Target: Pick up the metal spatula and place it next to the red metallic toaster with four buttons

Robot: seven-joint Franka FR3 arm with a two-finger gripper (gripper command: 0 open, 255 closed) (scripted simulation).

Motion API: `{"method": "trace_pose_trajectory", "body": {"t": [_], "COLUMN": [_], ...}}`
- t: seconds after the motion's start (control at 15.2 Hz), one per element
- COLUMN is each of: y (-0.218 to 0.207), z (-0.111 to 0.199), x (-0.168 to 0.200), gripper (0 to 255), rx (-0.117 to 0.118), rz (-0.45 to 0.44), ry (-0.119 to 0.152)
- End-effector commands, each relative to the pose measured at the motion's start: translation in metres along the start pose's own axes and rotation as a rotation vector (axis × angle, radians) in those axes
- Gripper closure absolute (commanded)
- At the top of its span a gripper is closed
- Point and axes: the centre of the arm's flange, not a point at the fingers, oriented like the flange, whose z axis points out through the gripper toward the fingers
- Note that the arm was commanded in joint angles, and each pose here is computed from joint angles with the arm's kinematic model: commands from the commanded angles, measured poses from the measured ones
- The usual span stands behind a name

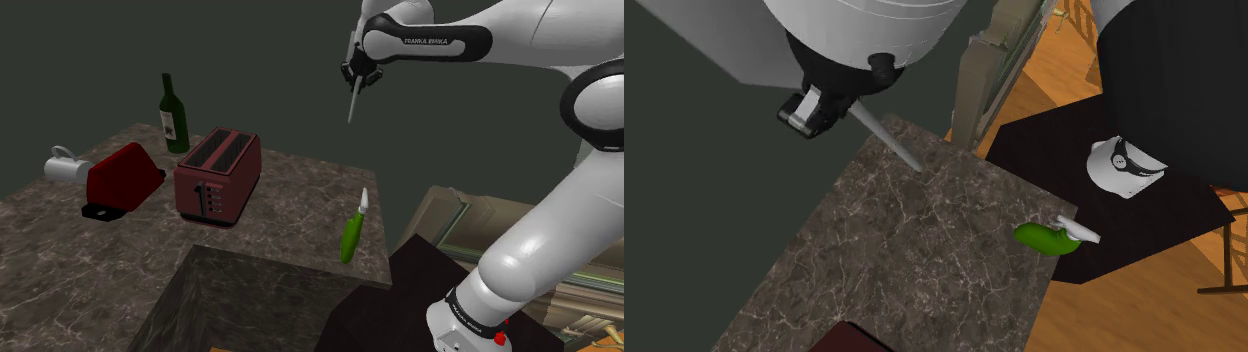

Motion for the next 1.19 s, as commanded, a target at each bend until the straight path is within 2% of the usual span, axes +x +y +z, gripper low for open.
{"method": "trace_pose_trajectory", "body": {"t": [0.0,1.12], "y": [-0.013,-0.119], "z": [-0.010,-0.106], "x": [-0.024,-0.197], "gripper": [255,255], "rx": [0.000,0.000], "rz": [0.001,0.001], "ry": [0.001,0.001]}}
